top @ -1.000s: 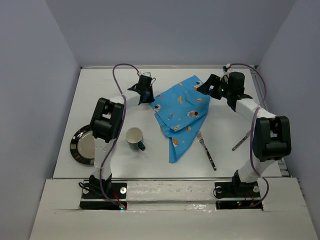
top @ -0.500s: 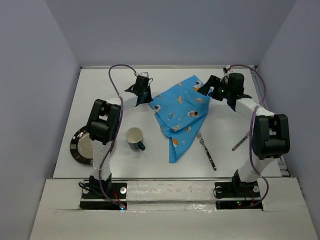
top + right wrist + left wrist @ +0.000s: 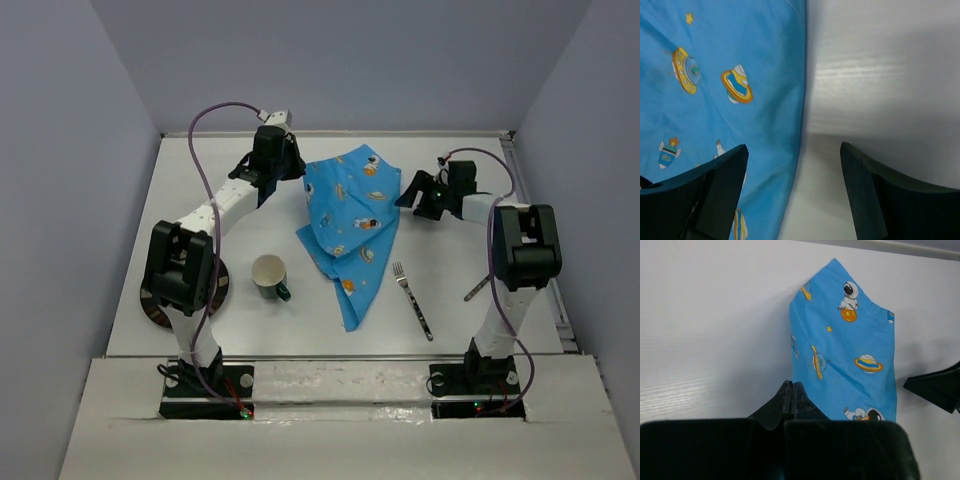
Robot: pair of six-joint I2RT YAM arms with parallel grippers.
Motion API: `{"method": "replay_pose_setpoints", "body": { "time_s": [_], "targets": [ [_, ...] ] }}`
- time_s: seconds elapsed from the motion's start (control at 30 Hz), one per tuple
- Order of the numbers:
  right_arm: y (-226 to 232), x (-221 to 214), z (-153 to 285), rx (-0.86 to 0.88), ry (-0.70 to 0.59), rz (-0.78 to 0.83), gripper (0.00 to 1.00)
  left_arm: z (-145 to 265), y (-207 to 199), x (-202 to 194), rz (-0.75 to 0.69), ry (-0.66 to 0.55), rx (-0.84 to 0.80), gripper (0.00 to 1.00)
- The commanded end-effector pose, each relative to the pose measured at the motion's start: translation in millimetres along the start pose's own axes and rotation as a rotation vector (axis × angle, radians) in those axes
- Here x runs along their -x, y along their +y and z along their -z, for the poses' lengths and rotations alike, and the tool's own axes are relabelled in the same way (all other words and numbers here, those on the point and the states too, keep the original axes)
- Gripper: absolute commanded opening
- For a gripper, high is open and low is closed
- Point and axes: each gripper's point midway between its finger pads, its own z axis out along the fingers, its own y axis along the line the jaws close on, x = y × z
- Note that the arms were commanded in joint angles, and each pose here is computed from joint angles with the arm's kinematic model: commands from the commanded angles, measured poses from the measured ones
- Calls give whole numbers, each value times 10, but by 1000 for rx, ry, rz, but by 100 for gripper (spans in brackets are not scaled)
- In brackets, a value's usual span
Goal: Set the dinner table for one person
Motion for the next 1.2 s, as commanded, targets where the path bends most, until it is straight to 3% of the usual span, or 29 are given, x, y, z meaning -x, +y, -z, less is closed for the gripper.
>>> {"method": "replay_pose_setpoints", "body": {
  "time_s": [0.0,0.07,0.23,0.27,0.47,0.6,0.77,0.87,0.9,0.93,0.97,1.0,1.03,1.07,1.1,1.17],
  "targets": [
    [580,78,-205,193,40,20,78,140,-187,170,3,-37,-71,0],
    [606,39,-333,215,58,-7,71,183,-246,214,-3,-48,-84,0],
    [706,255,-428,257,-11,-57,4,336,-377,412,-21,-93,-121,0],
    [754,337,-396,263,-39,-54,0,366,-411,456,-19,-102,-131,0],
    [1509,1358,378,303,-318,123,0,798,-759,1109,-31,-242,-218,0],
    [1739,1814,985,179,-449,223,0,1247,-833,1502,-47,-367,-213,0],
    [1830,1952,1473,27,-544,309,0,1385,-780,1371,-16,-384,-225,0],
    [1994,1892,1312,25,-493,355,0,1362,-647,1237,-4,-374,-186,0],
    [2041,1849,1189,30,-466,359,3,1344,-610,1187,1,-366,-178,0],
    [2192,1900,1148,49,-471,392,17,1283,-527,1069,10,-345,-162,0],
    [2175,1718,717,50,-387,406,28,1272,-454,1040,18,-344,-142,0],
    [2163,1567,512,61,-312,418,63,1220,-371,926,25,-325,-122,0],
    [2142,1466,336,63,-258,420,78,1207,-311,888,31,-322,-108,0],
    [2261,1503,298,87,-252,441,84,1198,-232,867,37,-323,-84,0],
    [2106,1323,74,77,-166,438,97,1196,-181,842,38,-320,-69,0],
    [2097,1220,23,82,-139,451,100,1164,-1,742,45,-299,-31,0]
  ]
}}
